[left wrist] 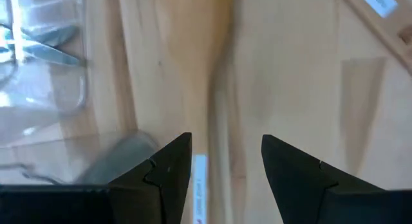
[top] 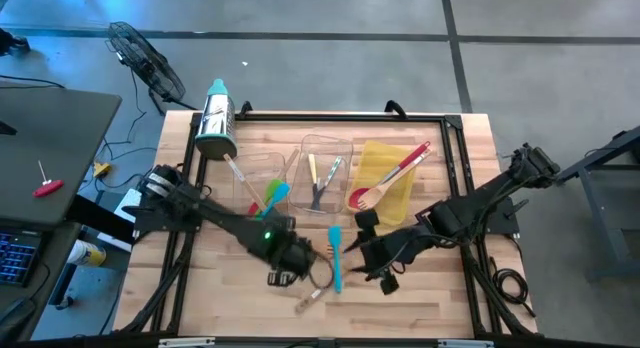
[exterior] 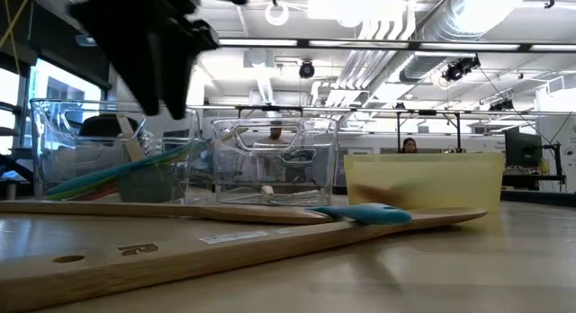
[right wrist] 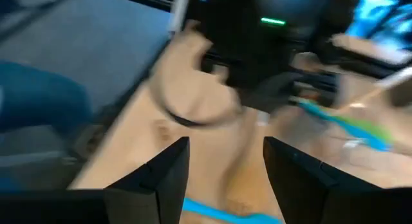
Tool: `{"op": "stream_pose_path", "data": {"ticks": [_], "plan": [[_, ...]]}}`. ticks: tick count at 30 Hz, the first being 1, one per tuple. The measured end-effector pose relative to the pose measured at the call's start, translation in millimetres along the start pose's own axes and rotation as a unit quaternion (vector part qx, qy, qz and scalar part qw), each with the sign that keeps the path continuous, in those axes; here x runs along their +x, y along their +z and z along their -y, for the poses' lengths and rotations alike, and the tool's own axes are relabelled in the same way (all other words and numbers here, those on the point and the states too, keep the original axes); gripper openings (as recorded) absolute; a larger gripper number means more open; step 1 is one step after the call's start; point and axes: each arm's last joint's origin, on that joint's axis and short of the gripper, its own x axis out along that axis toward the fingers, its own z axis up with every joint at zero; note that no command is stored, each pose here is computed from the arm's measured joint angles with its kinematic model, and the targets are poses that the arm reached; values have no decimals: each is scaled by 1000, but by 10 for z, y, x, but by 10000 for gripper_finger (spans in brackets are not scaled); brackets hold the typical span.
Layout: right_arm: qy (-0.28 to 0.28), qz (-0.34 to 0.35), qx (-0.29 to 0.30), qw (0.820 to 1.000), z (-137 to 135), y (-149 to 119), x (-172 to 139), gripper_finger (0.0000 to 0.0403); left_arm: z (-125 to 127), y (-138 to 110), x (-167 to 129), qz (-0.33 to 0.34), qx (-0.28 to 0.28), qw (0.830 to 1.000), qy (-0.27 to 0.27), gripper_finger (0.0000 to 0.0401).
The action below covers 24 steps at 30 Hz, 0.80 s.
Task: Pick & Place Kitchen Items
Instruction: Put the brown serving spork into the yellow bin
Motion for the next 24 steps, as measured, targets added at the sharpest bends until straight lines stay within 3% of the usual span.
{"op": "stream_pose_path", "data": {"ticks": [8, 12, 24], "plan": [[88, -2, 22, 996, -142, -2, -26, 190, -368, 166, 132, 15, -33, 998, -48, 182], [95, -2, 18, 995, -188, -5, -37, 190, -411, 144, 265, 17, -31, 996, -78, 182], [93, -2, 3, 996, -199, -9, -40, 190, -391, 48, 430, 21, -27, 997, -71, 182]]}}
